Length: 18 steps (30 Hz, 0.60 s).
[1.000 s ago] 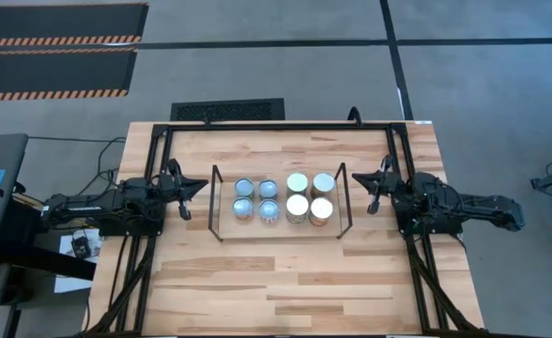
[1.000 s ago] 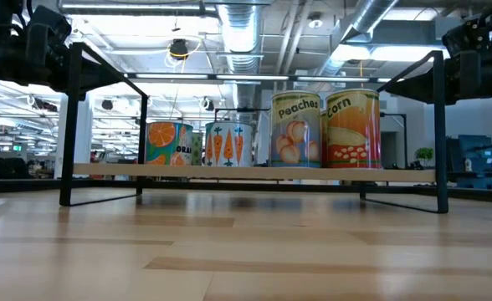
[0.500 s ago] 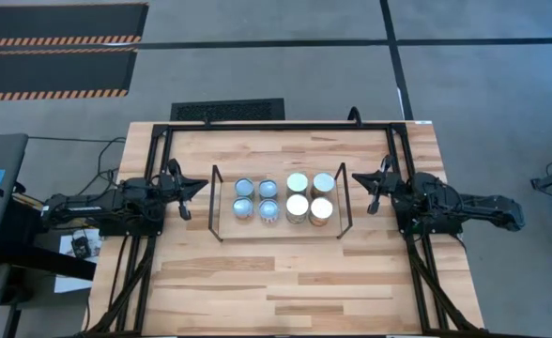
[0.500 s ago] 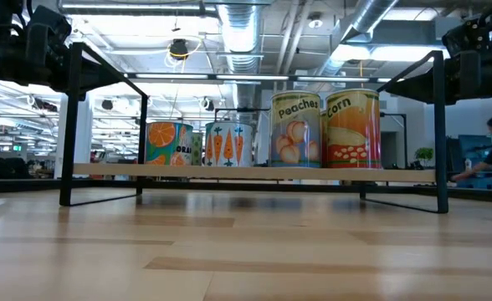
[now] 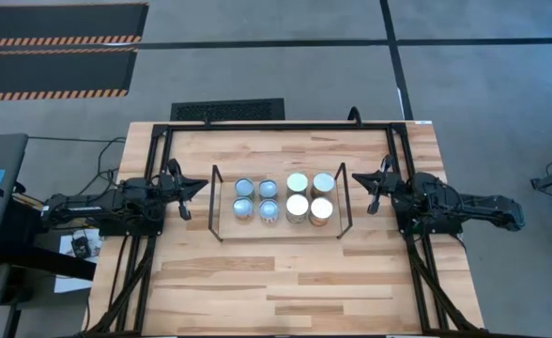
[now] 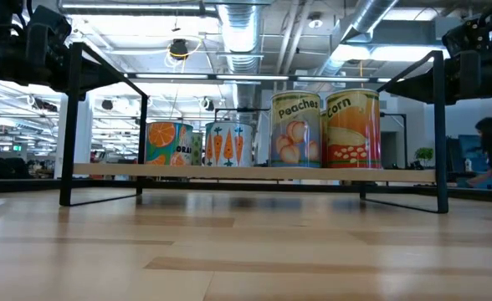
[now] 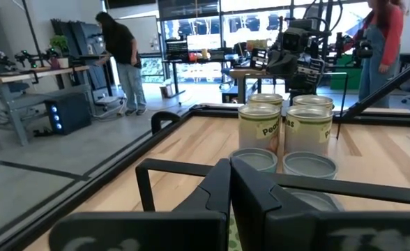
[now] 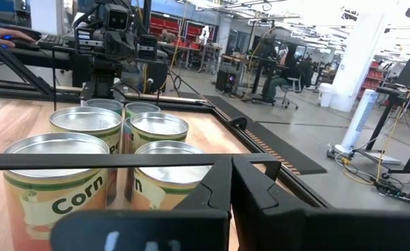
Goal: Pick and place cans onto a shelf
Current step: Return to Home Position
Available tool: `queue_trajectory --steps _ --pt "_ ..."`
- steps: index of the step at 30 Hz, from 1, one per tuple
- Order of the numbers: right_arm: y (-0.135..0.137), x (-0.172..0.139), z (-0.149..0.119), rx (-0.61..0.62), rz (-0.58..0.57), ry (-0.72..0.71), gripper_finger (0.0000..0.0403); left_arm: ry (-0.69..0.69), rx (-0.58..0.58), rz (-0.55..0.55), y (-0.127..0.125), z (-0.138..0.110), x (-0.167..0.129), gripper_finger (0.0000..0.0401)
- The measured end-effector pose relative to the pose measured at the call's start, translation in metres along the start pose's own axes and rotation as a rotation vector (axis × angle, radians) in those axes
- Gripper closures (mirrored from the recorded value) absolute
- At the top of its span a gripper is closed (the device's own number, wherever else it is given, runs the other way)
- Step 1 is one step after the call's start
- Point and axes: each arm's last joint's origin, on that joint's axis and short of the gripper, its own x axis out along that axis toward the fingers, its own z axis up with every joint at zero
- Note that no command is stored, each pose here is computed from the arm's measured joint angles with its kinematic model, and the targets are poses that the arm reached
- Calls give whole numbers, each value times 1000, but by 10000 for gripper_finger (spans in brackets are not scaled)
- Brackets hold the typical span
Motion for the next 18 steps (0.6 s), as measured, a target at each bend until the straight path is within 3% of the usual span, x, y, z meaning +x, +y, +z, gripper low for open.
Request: queue_trajectory --steps 18 --pt "0 0 0 0 0 0 379 0 1 0 0 0 0 401"
